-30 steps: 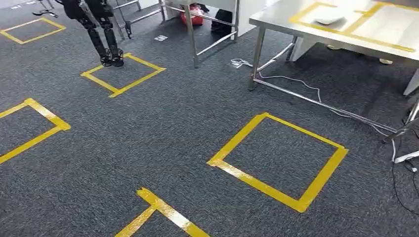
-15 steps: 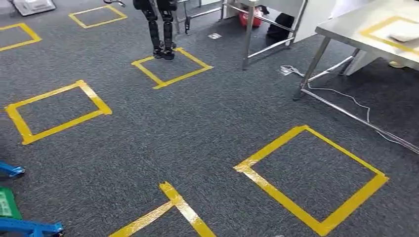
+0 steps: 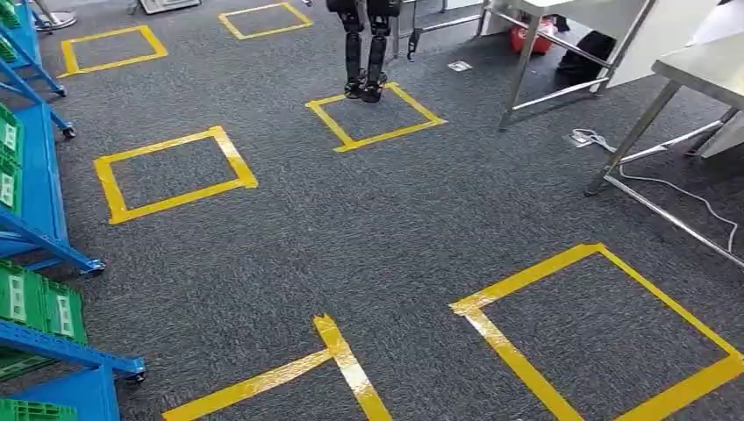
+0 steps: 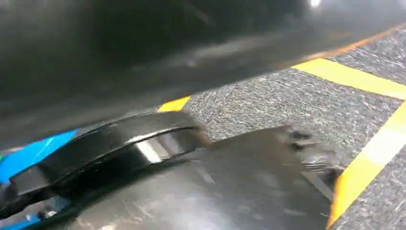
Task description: Take the parts from the cabinet and place them on the table.
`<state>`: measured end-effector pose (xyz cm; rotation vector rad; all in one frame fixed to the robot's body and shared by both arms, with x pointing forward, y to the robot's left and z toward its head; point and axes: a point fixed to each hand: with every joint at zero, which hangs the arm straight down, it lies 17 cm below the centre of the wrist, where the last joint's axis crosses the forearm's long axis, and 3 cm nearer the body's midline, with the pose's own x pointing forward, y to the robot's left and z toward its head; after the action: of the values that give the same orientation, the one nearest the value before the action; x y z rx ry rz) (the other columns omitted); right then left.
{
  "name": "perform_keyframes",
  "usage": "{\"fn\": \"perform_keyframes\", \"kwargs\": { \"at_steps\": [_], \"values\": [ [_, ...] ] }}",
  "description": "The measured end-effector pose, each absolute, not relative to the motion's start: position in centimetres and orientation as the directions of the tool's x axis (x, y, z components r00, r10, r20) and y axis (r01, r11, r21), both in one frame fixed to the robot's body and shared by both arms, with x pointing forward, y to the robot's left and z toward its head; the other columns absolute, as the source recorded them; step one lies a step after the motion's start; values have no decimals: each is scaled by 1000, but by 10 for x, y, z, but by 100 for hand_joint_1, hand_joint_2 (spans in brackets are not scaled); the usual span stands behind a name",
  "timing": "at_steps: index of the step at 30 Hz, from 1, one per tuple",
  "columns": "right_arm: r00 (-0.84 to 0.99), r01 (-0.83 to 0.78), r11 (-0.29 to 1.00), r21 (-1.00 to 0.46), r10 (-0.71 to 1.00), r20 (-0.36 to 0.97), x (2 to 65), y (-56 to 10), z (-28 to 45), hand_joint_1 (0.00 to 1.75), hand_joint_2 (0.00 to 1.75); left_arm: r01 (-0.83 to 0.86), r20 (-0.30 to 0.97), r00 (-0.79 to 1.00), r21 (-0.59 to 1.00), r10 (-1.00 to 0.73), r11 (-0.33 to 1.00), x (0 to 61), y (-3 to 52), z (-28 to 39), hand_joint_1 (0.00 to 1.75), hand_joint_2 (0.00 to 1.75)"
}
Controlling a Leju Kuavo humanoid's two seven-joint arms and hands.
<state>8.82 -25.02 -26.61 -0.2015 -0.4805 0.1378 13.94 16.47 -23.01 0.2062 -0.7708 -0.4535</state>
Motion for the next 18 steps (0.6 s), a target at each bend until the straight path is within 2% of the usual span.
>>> {"fn": "perform_keyframes", "kwargs": {
  "at_steps": [6,14,18],
  "values": [
    [887,-98,968,-231,190,422,98,-244,-266,0,0,236,610,679,344,-408,909,140,182,-233,0,0],
    [883,-110,976,-190,183,432,104,-238,-266,0,0,222,580,705,365,-408,904,147,197,-236,0,0],
    [905,-111,978,-178,173,387,99,-239,-269,0,0,236,491,779,346,-389,908,134,205,-249,0,0]
  ]
}}
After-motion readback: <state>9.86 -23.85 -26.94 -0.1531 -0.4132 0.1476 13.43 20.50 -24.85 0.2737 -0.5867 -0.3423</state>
